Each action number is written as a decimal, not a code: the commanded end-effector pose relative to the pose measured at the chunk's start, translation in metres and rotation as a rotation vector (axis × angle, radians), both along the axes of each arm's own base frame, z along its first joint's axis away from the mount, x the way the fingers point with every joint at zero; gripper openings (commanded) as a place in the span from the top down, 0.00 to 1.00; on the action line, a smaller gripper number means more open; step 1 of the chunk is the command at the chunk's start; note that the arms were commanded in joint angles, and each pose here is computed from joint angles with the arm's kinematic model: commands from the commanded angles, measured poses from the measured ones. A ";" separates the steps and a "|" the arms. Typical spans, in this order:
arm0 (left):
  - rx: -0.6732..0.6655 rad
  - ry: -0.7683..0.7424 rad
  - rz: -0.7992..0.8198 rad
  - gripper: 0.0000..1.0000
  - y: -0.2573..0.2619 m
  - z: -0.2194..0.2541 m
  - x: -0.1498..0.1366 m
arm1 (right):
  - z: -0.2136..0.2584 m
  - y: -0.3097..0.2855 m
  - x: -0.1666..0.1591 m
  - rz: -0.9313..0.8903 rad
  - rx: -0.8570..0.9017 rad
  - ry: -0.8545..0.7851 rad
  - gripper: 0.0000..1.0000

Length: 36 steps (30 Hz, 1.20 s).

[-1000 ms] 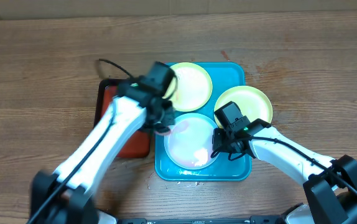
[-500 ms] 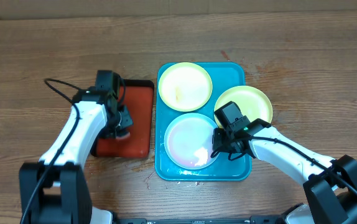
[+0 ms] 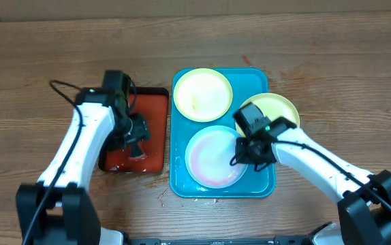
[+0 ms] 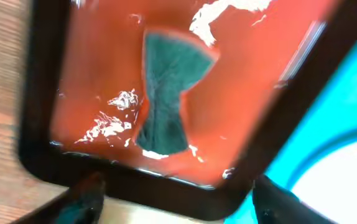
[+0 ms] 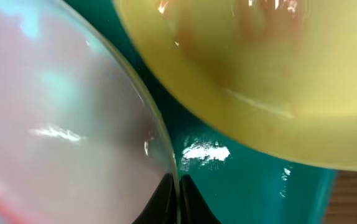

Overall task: Clean dirty plates on tray and stack at the side
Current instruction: 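Lift the white plate with the right gripper and tilt it over the red tray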

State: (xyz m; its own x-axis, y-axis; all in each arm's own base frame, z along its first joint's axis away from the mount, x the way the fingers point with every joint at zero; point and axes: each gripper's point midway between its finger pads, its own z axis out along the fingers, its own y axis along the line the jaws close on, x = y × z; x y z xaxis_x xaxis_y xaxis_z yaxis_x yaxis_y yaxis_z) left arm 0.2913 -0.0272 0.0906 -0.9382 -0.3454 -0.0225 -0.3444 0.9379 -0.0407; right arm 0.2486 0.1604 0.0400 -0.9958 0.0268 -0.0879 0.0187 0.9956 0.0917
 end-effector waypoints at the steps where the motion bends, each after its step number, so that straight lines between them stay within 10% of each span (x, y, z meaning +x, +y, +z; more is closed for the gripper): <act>1: -0.015 -0.188 -0.015 0.00 -0.002 0.073 0.021 | 0.057 0.022 0.039 0.112 0.012 -0.145 0.96; 16: -0.035 -0.552 -0.009 0.00 0.001 0.240 0.000 | 0.153 0.130 0.101 0.257 0.086 -0.610 0.96; 36: -0.026 -0.496 -0.009 0.00 0.003 0.235 -0.020 | 0.201 0.197 0.065 0.338 -0.251 -1.086 0.96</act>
